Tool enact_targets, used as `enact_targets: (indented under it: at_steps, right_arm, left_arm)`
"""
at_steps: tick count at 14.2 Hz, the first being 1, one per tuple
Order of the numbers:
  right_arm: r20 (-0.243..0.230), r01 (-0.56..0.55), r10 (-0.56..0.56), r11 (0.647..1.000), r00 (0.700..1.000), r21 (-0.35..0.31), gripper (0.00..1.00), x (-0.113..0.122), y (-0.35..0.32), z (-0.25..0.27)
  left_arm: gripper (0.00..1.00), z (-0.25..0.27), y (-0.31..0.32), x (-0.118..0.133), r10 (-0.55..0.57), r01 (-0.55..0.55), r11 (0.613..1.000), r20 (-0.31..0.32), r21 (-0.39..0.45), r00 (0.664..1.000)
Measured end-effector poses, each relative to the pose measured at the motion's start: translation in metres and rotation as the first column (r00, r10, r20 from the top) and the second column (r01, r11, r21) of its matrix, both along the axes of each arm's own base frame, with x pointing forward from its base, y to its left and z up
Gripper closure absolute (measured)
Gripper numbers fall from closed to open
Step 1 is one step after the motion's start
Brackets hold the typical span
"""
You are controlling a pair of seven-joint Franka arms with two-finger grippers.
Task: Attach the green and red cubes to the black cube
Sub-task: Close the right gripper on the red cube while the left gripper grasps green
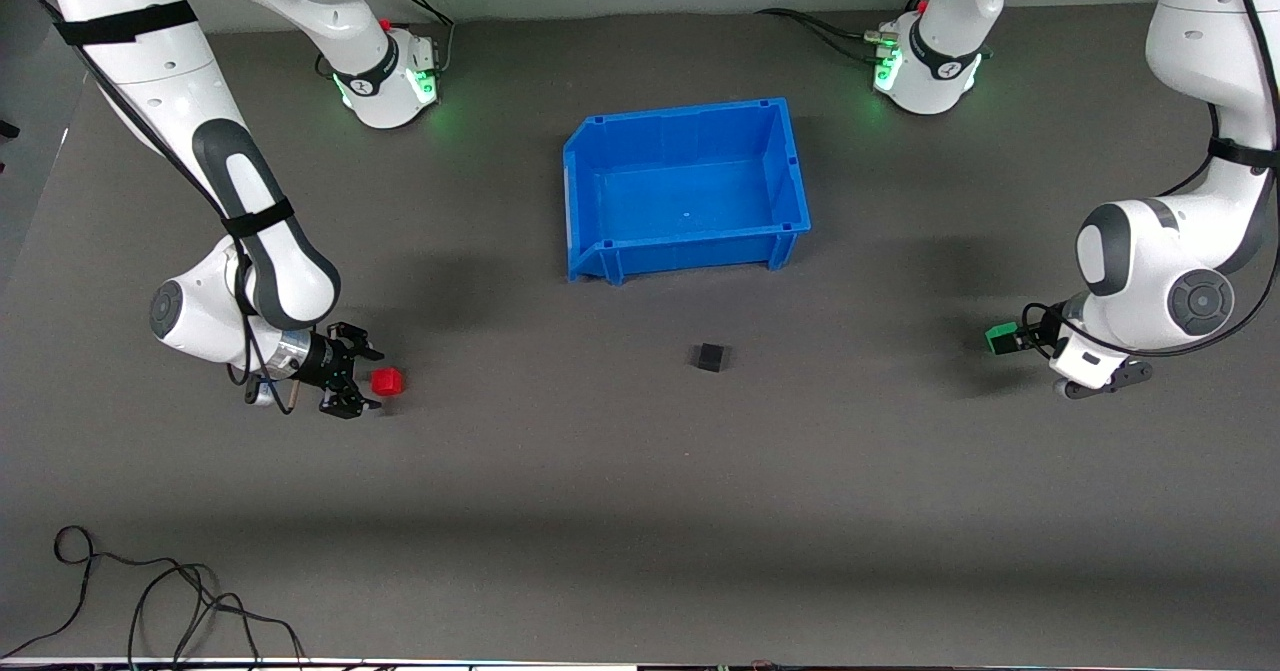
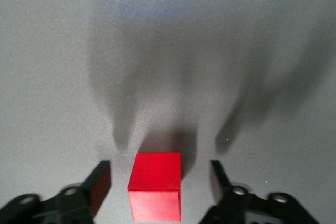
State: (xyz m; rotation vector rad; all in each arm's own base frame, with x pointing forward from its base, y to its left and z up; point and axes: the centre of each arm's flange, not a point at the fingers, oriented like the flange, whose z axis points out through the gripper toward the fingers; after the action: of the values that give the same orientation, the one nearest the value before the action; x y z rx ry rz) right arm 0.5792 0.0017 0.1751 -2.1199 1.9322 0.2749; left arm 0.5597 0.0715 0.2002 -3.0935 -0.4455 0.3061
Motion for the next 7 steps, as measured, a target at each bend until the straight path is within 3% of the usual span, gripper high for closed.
enact_targets:
  at_steps: [1, 4, 5, 7]
  right_arm:
    - [0.000, 0.008, -0.008, 1.000, 1.000, 0.005, 0.35, -0.0001, 0.0001, 0.0000]
    - [0.000, 0.026, -0.026, 0.999, 1.000, 0.019, 0.47, -0.0002, 0.0003, -0.0002]
    - [0.000, 0.026, -0.026, 0.999, 1.000, 0.019, 0.47, -0.0002, 0.0006, -0.0002]
    - [0.000, 0.025, -0.025, 0.999, 1.000, 0.020, 0.60, -0.0002, 0.0013, -0.0002]
  left_arm:
    - [0.00, -0.0021, -0.0008, -0.0004, 0.007, -0.007, 1.000, -0.003, -0.007, 1.000]
    - [0.04, -0.0070, -0.0017, -0.0012, 0.015, -0.015, 1.000, -0.008, -0.014, 1.000]
    - [0.14, -0.0076, -0.0017, -0.0012, 0.015, -0.015, 1.000, -0.008, -0.014, 1.000]
    - [0.39, -0.0074, -0.0022, -0.0008, 0.015, -0.015, 1.000, -0.006, -0.015, 1.000]
